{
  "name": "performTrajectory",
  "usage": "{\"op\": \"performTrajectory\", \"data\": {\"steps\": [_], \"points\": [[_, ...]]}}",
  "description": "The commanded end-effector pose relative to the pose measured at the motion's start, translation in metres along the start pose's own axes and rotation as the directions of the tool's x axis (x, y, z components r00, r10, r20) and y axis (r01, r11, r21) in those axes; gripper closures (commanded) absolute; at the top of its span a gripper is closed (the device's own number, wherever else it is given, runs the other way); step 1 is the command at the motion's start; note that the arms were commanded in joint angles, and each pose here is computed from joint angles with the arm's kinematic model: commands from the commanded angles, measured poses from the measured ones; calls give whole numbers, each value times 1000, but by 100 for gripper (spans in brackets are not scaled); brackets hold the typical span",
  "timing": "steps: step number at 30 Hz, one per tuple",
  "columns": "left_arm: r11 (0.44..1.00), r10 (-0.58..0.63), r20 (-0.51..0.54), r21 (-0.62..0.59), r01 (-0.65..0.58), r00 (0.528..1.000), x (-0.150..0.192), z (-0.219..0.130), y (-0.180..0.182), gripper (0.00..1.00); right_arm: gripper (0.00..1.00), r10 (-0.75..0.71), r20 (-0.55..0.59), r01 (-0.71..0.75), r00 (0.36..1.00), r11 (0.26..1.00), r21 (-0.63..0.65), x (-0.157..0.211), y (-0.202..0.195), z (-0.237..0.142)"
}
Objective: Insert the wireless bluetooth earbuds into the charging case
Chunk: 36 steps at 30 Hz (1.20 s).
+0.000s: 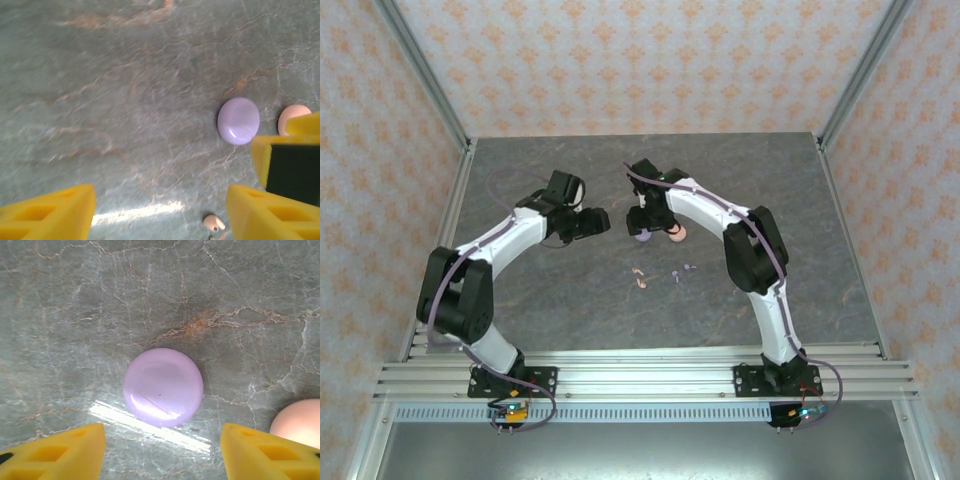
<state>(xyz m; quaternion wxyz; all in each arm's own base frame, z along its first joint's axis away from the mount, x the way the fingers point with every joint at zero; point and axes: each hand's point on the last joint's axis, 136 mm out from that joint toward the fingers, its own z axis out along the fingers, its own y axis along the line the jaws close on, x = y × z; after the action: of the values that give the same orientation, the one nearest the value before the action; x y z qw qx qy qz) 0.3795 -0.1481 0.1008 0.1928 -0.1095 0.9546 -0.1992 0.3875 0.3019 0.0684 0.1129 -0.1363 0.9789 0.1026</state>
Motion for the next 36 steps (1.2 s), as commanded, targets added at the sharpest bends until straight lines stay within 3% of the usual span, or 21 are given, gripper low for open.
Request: {"op": "performTrajectory", "data": {"steps": [1,3,8,12,25,36], "points": [[999,31,12,29,-31,999,-12,12,-22,38,41,47,36,-47,998,999,14,0,-6,-9],[998,42,0,37,-41,999,-14,22,-31,40,45,62,39,-62,997,998,9,3,-9,-9],[998,51,-53,24,-50,997,-13,49,-43,62,67,103,27,-102,994,995,-9,10,-14,-4],[999,51,-88,8,-51,995,-12,70,-46,77,75,140,24,-140,990,990,-9,13,-17,4],[999,51,-183,0,-52,982,1,110,-48,84,83,212,3,-212,977,977,34,14,-34,23],[999,50,-228,-6,-53,972,24,100,-39,84,83,198,-20,-197,980,980,40,3,-34,34]]}}
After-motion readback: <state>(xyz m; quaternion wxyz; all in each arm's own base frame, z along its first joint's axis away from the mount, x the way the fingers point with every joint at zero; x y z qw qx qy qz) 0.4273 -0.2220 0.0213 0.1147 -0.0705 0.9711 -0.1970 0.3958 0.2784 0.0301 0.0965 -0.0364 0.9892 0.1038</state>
